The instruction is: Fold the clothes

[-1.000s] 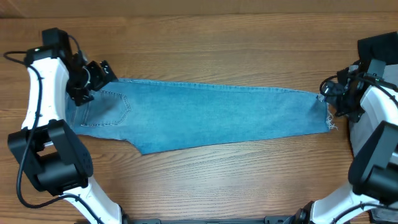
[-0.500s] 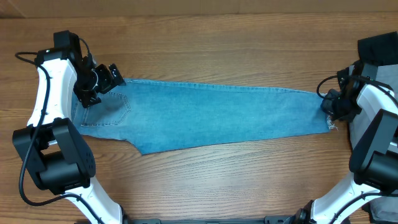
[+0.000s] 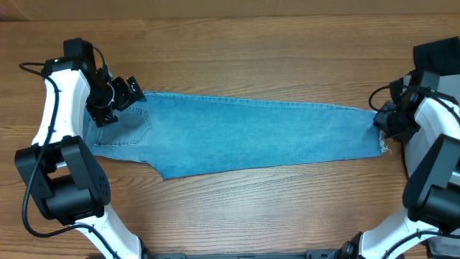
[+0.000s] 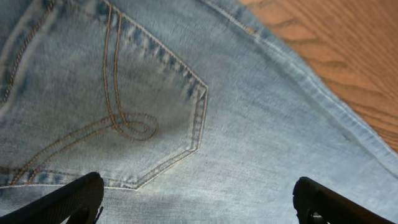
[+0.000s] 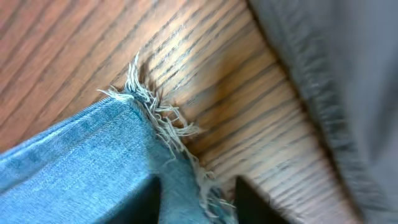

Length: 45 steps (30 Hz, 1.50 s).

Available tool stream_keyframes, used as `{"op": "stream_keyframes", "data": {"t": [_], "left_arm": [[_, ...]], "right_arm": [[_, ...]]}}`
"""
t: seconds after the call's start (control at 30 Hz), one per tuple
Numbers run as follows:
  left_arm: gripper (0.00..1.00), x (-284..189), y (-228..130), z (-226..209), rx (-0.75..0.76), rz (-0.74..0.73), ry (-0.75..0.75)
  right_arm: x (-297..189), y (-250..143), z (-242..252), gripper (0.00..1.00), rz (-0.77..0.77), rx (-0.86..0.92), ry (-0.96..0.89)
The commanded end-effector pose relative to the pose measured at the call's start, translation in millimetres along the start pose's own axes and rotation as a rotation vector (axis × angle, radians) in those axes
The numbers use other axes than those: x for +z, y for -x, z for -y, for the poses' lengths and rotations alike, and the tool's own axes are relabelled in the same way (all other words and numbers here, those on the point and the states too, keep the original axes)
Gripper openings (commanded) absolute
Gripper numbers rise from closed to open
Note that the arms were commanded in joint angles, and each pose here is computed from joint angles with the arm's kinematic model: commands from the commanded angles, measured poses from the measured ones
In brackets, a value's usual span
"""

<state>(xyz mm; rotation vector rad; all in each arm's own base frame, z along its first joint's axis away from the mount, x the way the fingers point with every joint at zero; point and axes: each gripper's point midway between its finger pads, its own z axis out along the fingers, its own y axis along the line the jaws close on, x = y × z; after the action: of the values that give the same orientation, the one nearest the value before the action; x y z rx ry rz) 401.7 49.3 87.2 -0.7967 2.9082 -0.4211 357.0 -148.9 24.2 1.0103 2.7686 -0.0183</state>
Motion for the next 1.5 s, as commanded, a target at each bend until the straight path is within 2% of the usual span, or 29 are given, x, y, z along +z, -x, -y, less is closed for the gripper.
{"op": "stream_keyframes", "data": {"t": [0.0,0.13,0.2,0.47,0.63,0.73,0.77,0.83,0.9,1.1,1.27,1.47], "left_arm": [[1.0,11.2,-7.9,-3.0,-0.007,-0.032,0.005],[1.0,15.9,-9.5,-4.9,-0.007,-0.035,0.006],[1.0,16.5,-8.2,-4.4,-0.005,-0.029,0.003],[1.0,17.2,-9.0,-2.2,0.002,-0.03,0.003],[1.0,17.2,-8.9,-2.2,0.002,-0.029,0.003],[1.0,17.3,-8.1,-1.9,0.003,-0.026,0.002],[1.0,17.3,-7.9,-1.8,0.003,-0.025,0.002],[1.0,17.3,-7.9,-1.9,0.003,-0.025,0.002],[1.0,17.3,-7.9,-2.0,0.003,-0.025,0.003],[1.0,17.4,-6.8,-5.9,0.003,-0.019,0.025],[1.0,17.6,-7.0,-5.9,0.003,-0.019,0.025],[1.0,17.7,-4.0,-4.9,0.005,-0.007,0.02]], "right_arm": [[-9.5,8.5,10.6,0.46,0.038,-0.008,-0.022],[-6.7,6.8,17.9,0.46,0.02,-0.048,-0.024],[0.2,0.4,15.1,0.42,-0.013,-0.062,0.005],[28.7,-21.3,0.8,0.36,-0.13,-0.108,0.096],[32.9,-34.0,-11.9,0.4,-0.182,-0.165,0.184],[29.1,-42.3,-22.5,0.4,-0.215,-0.173,0.255],[28.0,-45.1,-24.2,0.32,-0.227,-0.17,0.268],[27.7,-46.9,-23.3,0.22,-0.235,-0.169,0.264],[27.7,-47.3,-23.0,0.04,-0.237,-0.163,0.262],[26.1,-40.2,-16.2,0.04,-0.223,-0.096,0.211],[-7.4,-12.7,-9.0,0.04,-0.124,-0.005,0.141],[-55.7,-4.7,-34.7,0.04,-0.01,-0.082,0.139]]}}
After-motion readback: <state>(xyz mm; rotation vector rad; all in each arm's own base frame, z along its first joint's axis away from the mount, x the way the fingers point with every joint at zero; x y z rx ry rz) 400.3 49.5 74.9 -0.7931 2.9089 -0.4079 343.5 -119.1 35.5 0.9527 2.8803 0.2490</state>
